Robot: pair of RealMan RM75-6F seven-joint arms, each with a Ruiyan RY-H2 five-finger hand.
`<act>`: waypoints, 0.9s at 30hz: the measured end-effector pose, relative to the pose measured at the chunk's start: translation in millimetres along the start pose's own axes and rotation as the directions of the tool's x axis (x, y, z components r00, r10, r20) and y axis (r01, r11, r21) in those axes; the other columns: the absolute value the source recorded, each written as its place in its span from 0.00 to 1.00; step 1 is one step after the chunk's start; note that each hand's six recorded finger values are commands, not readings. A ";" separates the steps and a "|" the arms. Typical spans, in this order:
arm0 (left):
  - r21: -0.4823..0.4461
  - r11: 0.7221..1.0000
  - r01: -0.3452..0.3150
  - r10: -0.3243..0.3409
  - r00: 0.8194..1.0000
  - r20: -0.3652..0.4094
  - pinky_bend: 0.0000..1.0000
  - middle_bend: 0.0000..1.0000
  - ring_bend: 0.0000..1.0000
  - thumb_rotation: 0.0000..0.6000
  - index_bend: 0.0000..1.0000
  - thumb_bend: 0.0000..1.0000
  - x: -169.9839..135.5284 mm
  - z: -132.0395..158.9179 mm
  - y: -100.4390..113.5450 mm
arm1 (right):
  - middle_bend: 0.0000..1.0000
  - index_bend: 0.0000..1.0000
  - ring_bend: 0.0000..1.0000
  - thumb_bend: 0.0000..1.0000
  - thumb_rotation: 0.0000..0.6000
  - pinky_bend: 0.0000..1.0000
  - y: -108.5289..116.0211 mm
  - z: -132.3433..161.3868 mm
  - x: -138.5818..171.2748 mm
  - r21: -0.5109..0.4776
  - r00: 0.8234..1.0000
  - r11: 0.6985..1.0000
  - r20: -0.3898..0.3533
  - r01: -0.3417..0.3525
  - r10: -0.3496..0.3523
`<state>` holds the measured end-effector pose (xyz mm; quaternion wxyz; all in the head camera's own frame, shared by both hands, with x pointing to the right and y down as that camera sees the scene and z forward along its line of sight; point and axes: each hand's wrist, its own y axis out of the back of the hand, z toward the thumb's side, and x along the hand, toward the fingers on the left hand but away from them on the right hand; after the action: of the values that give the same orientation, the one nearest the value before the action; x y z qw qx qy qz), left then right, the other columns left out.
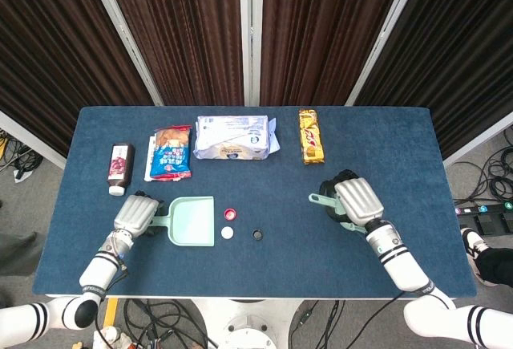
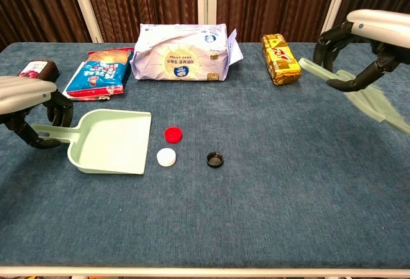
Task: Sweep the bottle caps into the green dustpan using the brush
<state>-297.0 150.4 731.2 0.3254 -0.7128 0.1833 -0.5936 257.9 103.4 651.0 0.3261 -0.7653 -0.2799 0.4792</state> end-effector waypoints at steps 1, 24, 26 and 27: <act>0.002 1.000 0.004 -0.004 1.000 0.006 0.25 0.56 0.39 1.00 0.59 0.35 0.8 0.8 0.5 | 0.62 0.69 0.31 0.45 1.00 0.20 -4.5 6.0 0.3 -0.020 1.000 1.000 -0.019 -0.012 0.011; -0.066 0.996 0.056 -0.051 0.995 0.081 0.25 0.56 0.39 1.00 0.59 0.35 13.9 26.0 12.1 | 0.65 0.74 0.32 0.54 1.00 0.20 -70.9 110.8 -39.0 -0.251 0.969 0.967 -0.226 0.040 -0.099; -0.076 0.995 0.066 -0.059 0.994 0.091 0.25 0.56 0.39 1.00 0.59 0.35 15.3 30.4 11.7 | 0.65 0.74 0.32 0.55 1.00 0.20 -73.9 113.8 -41.3 -0.266 0.968 0.963 -0.227 0.048 -0.111; -0.081 0.994 0.070 -0.062 0.994 0.095 0.25 0.56 0.39 1.00 0.59 0.35 15.8 32.1 11.4 | 0.65 0.75 0.32 0.55 1.00 0.20 -75.7 115.5 -42.4 -0.271 0.966 0.961 -0.229 0.052 -0.117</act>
<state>-260.9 139.8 732.2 0.2833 -0.7582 0.1693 -0.5623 127.0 146.4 694.6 0.2740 -0.8418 -0.3317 0.3261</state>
